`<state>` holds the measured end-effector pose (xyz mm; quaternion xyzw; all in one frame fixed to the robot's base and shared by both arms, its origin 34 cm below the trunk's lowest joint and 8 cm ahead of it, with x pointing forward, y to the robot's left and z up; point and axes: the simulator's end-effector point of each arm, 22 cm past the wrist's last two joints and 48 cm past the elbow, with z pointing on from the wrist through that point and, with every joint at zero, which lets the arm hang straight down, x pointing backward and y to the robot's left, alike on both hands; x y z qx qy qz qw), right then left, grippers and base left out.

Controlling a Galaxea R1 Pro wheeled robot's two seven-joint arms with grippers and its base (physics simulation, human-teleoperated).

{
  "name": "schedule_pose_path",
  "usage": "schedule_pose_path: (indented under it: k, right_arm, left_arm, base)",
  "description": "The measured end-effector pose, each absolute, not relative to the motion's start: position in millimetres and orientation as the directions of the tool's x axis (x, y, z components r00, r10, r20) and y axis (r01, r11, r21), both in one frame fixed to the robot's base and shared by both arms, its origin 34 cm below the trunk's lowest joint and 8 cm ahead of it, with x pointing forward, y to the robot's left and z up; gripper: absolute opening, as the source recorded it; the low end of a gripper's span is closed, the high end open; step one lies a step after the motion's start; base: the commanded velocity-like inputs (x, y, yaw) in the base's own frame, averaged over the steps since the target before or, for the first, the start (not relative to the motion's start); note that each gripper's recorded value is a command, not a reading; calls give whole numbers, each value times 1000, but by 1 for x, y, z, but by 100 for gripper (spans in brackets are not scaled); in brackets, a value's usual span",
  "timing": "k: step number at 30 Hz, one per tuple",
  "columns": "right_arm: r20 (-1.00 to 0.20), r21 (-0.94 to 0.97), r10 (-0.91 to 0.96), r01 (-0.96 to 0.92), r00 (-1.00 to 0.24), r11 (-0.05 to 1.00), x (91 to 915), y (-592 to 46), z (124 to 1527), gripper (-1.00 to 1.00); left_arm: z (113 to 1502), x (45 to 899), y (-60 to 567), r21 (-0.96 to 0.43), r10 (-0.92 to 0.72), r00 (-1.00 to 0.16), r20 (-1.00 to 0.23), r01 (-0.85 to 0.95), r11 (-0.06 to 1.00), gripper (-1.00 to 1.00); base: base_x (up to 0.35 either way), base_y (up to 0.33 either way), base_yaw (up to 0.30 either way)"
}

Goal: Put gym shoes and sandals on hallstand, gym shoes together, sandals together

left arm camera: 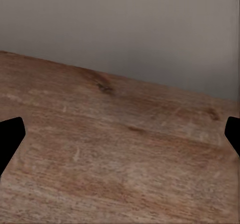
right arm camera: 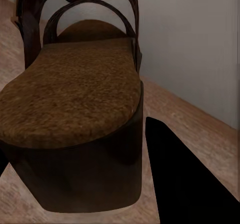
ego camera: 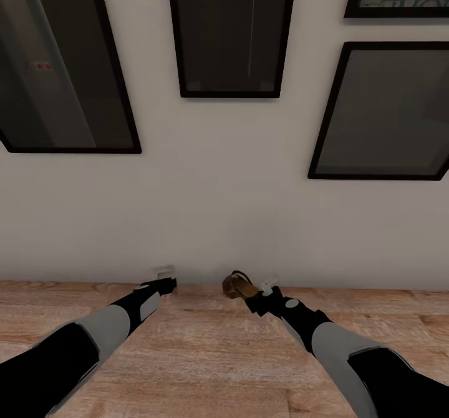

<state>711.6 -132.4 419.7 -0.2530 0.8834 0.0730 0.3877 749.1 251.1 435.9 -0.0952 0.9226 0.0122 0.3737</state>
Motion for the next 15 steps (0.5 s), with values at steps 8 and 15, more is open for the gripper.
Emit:
schedule_pose_path:
  k: [8,15]
  right_arm:
    - [-721,-68,-392,-505,-571,861,711,-132,420,-100]
    - [-722,-68,-392,-505,-571,861,712,-132,420,-100]
  left_arm:
    - [461,774,251,-57,-167,-671,-723,-182,982,100]
    - [484,795,251,-64,-167,-641,-749,-180,982,100]
  base:
    - [0,0,0]
    - [0,0,0]
